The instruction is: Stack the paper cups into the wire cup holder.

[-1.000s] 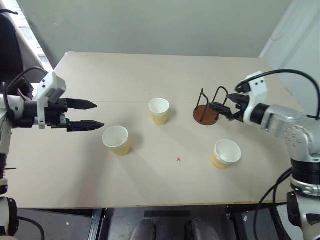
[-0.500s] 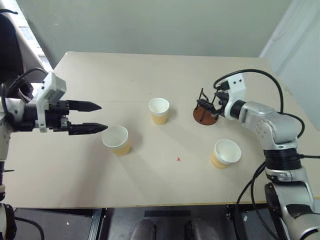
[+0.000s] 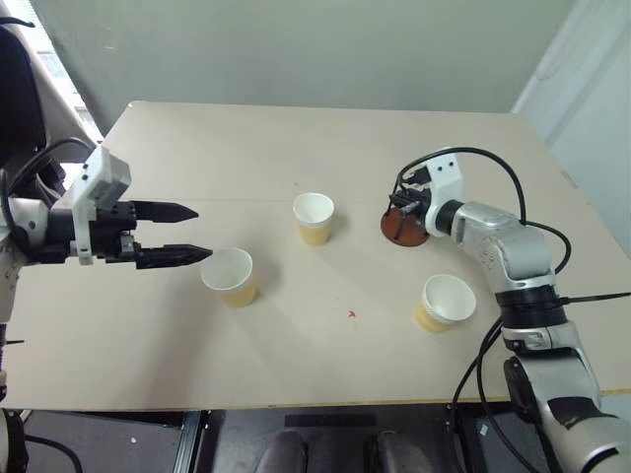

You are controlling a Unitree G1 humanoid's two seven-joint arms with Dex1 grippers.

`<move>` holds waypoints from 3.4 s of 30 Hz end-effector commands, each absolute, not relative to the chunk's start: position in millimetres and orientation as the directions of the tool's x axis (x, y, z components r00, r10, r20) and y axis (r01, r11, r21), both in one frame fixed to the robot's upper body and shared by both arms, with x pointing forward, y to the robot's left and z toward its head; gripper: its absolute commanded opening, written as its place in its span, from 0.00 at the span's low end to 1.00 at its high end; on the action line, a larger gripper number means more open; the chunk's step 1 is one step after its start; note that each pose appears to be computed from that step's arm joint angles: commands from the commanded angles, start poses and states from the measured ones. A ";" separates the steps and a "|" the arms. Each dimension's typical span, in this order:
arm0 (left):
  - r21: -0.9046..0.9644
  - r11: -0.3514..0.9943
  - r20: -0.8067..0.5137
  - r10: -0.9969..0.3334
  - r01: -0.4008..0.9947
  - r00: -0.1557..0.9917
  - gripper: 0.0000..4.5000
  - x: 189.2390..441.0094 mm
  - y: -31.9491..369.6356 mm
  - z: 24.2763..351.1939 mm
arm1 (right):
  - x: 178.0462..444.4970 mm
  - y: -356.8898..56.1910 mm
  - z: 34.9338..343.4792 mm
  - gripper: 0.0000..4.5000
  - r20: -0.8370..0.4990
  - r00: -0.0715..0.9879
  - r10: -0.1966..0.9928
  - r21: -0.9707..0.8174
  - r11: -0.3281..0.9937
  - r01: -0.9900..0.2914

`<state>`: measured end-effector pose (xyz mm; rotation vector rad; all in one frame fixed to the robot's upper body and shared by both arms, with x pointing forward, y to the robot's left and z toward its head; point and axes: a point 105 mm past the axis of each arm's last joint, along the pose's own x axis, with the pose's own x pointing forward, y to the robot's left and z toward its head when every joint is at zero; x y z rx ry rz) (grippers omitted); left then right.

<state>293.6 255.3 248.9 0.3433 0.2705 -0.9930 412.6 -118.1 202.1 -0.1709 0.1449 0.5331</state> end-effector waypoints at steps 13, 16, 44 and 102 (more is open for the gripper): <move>0.225 0.486 -0.358 -0.765 0.845 0.535 1.00 293.2 255.0 264.3 | 299.0 -49.6 221.8 0.01 -0.208 0.280 0.937 -0.136 0.256 -0.957; 0.226 0.482 -0.359 -0.766 0.846 0.533 1.00 294.0 254.5 264.6 | 266.0 -46.4 214.9 0.01 -0.256 0.115 0.960 -0.114 0.088 -0.990; 0.233 0.478 -0.371 -0.761 0.847 0.532 1.00 293.0 257.2 265.8 | 242.4 -60.8 166.3 0.01 -0.422 -0.124 0.898 -0.198 -0.225 -0.954; 0.087 -0.033 -0.446 -0.895 0.996 0.010 1.00 255.1 184.1 271.4 | 216.6 -163.5 213.6 0.60 -0.717 0.243 0.653 -0.248 0.087 -0.965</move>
